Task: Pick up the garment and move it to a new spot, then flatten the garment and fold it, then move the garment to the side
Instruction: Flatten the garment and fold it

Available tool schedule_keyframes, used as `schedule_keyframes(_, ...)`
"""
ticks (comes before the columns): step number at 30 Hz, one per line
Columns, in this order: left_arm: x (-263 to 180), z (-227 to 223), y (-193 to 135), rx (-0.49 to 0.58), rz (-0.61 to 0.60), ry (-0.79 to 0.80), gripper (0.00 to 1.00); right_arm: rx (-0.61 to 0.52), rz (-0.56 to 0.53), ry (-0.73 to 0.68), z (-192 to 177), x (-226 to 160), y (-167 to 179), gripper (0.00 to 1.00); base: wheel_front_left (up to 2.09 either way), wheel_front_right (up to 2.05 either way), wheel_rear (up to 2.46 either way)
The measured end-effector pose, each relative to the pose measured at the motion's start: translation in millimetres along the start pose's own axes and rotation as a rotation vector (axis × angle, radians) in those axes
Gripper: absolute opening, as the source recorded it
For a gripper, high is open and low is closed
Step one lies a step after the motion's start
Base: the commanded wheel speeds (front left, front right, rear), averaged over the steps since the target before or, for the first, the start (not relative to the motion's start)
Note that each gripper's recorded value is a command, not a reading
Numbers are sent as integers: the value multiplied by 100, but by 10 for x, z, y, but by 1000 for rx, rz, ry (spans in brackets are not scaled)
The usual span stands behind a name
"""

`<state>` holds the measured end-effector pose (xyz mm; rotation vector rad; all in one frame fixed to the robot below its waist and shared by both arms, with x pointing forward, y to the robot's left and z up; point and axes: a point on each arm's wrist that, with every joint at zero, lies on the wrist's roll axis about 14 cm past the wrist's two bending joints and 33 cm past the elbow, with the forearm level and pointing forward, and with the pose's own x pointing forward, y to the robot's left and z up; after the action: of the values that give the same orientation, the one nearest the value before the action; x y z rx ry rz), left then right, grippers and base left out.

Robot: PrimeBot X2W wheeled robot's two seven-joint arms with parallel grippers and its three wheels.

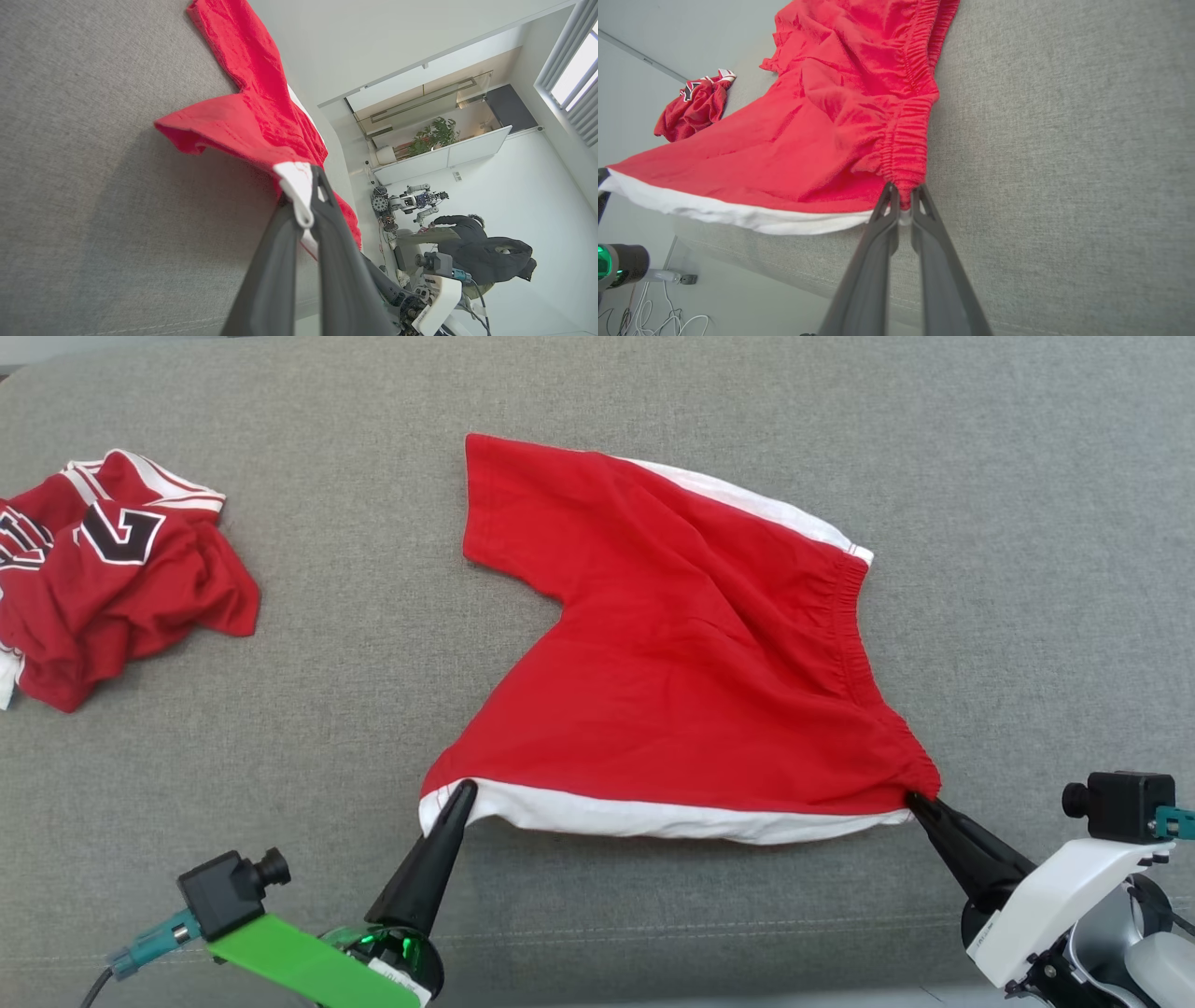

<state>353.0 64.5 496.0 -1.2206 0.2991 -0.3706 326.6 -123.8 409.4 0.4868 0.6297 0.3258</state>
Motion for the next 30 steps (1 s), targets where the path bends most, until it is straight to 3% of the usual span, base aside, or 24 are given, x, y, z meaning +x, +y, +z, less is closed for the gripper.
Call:
schedule_keyframes(9, -181, 252, -359, 10, -93, -91, 0, 59, 6, 60, -208, -106, 46, 0, 0, 0, 0)
schedule_keyframes(21, -390, 386, -418, 59, -48, -106, 0, 117, 13, 102, -346, -206, 98, 0, 0, 0, 0)
schedule_keyframes(30, -361, 447, -399, 124, -21, -56, 0, 177, 107, 82, -257, -174, 393, 0, 0, 0, 0)
